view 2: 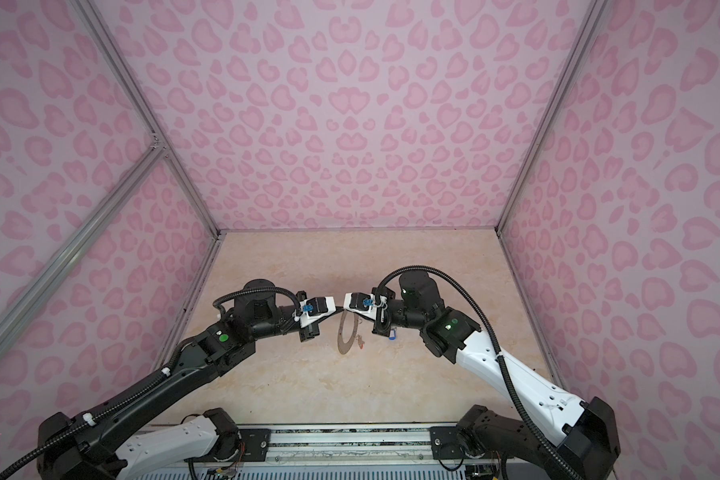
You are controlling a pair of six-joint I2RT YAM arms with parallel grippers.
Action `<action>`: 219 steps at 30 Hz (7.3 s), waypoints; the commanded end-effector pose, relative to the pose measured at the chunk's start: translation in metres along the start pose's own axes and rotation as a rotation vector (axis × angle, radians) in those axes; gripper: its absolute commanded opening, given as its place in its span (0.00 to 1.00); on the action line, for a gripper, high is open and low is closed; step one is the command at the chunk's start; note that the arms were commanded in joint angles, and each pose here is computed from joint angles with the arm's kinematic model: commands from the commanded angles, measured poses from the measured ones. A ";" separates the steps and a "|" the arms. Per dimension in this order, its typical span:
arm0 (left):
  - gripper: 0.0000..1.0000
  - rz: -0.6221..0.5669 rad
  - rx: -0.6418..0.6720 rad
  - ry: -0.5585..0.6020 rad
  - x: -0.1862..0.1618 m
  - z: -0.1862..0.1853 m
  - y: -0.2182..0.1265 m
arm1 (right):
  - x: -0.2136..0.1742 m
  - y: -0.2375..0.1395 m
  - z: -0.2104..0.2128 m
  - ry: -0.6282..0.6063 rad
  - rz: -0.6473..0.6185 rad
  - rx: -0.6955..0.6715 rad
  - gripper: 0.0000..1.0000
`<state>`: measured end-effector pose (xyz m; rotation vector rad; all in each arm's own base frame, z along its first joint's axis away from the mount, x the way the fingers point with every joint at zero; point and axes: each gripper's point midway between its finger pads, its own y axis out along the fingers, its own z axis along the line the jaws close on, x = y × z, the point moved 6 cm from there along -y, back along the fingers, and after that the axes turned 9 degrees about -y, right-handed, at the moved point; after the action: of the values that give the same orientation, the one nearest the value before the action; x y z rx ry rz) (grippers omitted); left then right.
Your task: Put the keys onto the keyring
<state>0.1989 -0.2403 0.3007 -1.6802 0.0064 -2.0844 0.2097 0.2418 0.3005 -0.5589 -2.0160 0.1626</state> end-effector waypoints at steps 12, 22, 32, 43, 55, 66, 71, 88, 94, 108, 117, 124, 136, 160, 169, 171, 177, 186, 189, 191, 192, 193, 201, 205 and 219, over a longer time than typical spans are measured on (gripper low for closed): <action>0.03 0.008 -0.032 0.048 0.007 -0.001 0.001 | 0.003 0.004 0.000 0.014 -0.037 0.012 0.08; 0.31 -0.008 0.058 0.013 0.009 0.010 -0.003 | 0.003 0.007 0.002 0.047 -0.090 0.017 0.00; 0.27 -0.214 0.092 -0.125 -0.004 0.020 -0.025 | 0.008 0.007 -0.002 0.091 -0.207 -0.002 0.00; 0.25 -0.248 0.057 -0.110 -0.003 0.014 -0.027 | 0.015 0.012 -0.007 0.107 -0.261 0.026 0.00; 0.20 -0.238 0.023 -0.075 0.000 0.013 -0.025 | 0.017 0.014 -0.007 0.110 -0.261 0.058 0.00; 0.03 -0.243 -0.001 -0.056 0.007 0.014 -0.024 | 0.018 0.016 -0.007 0.108 -0.268 0.067 0.00; 0.03 -0.188 0.006 -0.054 0.007 0.017 -0.023 | 0.009 0.016 -0.010 0.107 -0.177 0.012 0.24; 0.03 0.165 0.013 0.076 0.006 0.015 -0.016 | 0.007 0.005 0.004 0.058 -0.082 -0.053 0.27; 0.03 0.189 -0.026 0.114 0.011 0.008 -0.011 | 0.007 0.010 0.004 0.061 -0.103 -0.050 0.23; 0.03 0.163 -0.054 0.143 0.017 0.003 -0.012 | 0.003 0.015 0.006 0.085 -0.097 -0.033 0.16; 0.03 0.142 -0.063 0.152 0.018 0.000 -0.012 | 0.004 0.018 0.007 0.086 -0.106 -0.014 0.00; 0.31 0.093 0.004 0.115 0.014 0.007 -0.016 | 0.006 0.017 0.006 0.092 -0.132 -0.024 0.00; 0.29 -0.188 0.011 -0.120 -0.005 0.021 -0.041 | 0.015 0.019 0.001 0.101 -0.216 -0.027 0.00; 0.18 -0.230 -0.068 -0.145 0.000 0.018 -0.034 | 0.027 0.018 0.000 0.097 -0.275 0.010 0.00; 0.03 -0.233 -0.079 -0.115 0.010 0.015 -0.034 | 0.019 0.018 0.001 0.089 -0.217 -0.012 0.14; 0.03 -0.188 -0.067 -0.129 0.006 0.014 -0.032 | 0.016 0.016 -0.001 0.081 -0.179 -0.037 0.25; 0.03 0.033 -0.052 -0.081 0.003 0.012 -0.024 | 0.010 0.009 0.001 0.040 -0.090 -0.045 0.28; 0.03 0.233 -0.023 0.011 0.003 0.012 -0.017 | 0.011 0.004 0.003 0.021 -0.082 -0.053 0.26; 0.03 0.248 -0.031 0.028 0.007 0.010 -0.014 | 0.010 0.006 0.003 0.030 -0.091 -0.045 0.24; 0.03 0.246 -0.041 0.030 0.009 0.009 -0.013 | 0.010 0.007 0.004 0.035 -0.097 -0.041 0.23; 0.03 0.242 -0.045 0.031 0.010 0.008 -0.013 | 0.009 0.008 0.005 0.036 -0.098 -0.036 0.22; 0.03 0.239 -0.049 0.034 0.011 0.007 -0.012 | 0.008 0.009 0.005 0.040 -0.096 -0.034 0.21; 0.03 0.223 -0.056 0.036 0.015 0.006 -0.011 | 0.005 0.012 0.007 0.049 -0.093 -0.029 0.19; 0.03 0.216 -0.062 0.034 0.016 0.006 -0.010 | 0.004 0.014 0.007 0.054 -0.092 -0.021 0.16; 0.28 -0.118 0.014 -0.230 0.003 0.039 -0.037 | 0.010 0.011 0.005 0.095 -0.198 -0.042 0.00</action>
<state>0.2211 -0.1987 0.2998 -1.7744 -0.0012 -1.8471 0.2057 0.2550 0.2898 -0.4585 -1.9613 0.0554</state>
